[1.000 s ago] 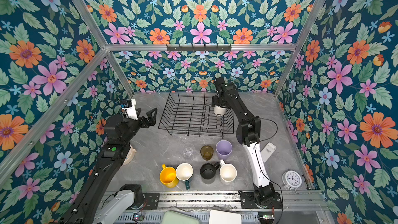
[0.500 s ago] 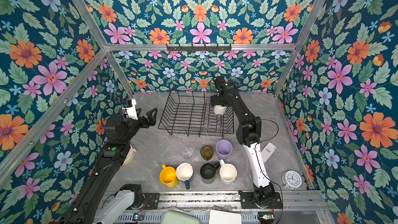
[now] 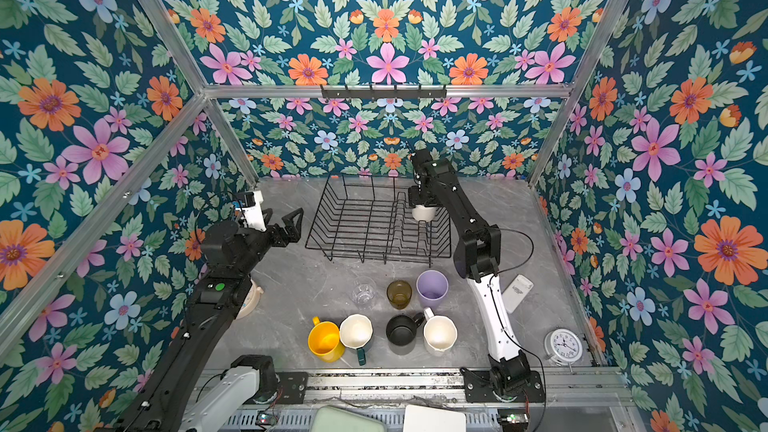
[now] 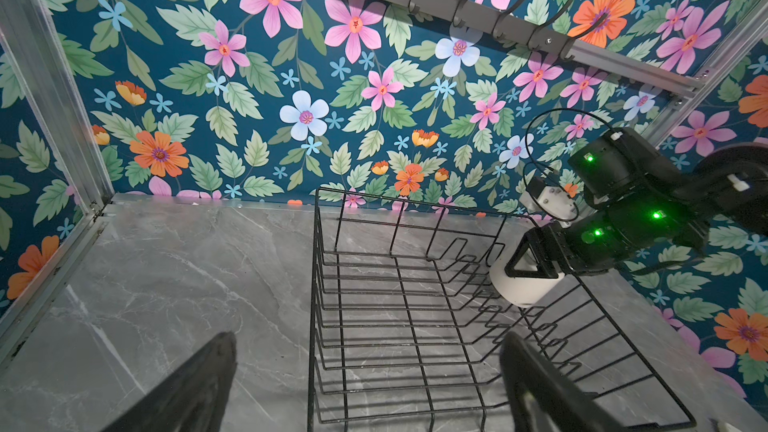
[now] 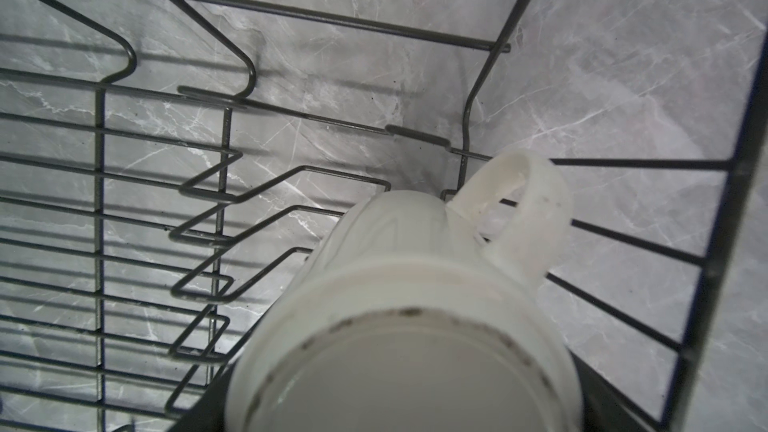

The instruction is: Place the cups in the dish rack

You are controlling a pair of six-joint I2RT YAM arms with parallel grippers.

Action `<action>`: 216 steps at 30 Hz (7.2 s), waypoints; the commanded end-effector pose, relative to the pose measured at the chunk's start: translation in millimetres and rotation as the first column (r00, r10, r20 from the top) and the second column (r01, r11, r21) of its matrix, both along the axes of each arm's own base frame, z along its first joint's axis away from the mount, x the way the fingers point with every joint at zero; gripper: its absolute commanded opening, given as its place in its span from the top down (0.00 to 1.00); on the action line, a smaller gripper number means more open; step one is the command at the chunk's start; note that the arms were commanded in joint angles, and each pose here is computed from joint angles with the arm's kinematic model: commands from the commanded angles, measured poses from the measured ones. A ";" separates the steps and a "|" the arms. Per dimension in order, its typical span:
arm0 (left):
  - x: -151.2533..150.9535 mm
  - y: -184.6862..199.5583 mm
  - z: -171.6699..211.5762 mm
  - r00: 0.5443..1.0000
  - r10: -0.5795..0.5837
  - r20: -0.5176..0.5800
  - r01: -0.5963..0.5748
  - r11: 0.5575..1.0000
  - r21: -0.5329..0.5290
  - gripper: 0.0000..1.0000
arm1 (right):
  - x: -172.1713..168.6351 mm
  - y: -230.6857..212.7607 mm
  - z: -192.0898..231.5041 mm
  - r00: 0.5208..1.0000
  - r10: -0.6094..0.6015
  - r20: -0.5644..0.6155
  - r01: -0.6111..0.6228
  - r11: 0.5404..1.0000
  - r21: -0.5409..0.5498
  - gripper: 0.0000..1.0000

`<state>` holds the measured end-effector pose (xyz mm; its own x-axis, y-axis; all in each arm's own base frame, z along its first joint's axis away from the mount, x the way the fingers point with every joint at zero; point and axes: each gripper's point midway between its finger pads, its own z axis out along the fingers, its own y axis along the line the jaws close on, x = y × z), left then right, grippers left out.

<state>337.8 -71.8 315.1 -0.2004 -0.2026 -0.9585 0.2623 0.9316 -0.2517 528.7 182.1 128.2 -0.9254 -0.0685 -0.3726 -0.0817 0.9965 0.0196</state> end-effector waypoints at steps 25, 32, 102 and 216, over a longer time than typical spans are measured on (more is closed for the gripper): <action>0.8 -0.5 3.3 1.000 -0.003 0.015 0.003 1.000 -0.005 0.00 | -14.4 18.1 57.8 0.888 0.445 0.114 -0.433 0.894 -0.117 0.55; 1.2 0.0 3.2 1.000 0.000 0.015 0.000 1.000 -0.004 0.00 | -12.5 10.3 49.9 0.872 0.480 0.101 -0.470 0.876 -0.104 0.55; 2.6 -0.4 0.7 1.000 -0.003 0.004 0.003 1.000 -0.004 0.00 | -17.9 7.0 21.3 0.680 0.730 0.074 -0.705 0.678 -0.207 0.45; -191.9 -44.0 -149.5 0.582 -0.018 -0.813 0.056 0.998 0.018 0.30 | -227.1 -39.9 60.0 0.971 0.095 0.219 -0.121 0.987 0.108 0.01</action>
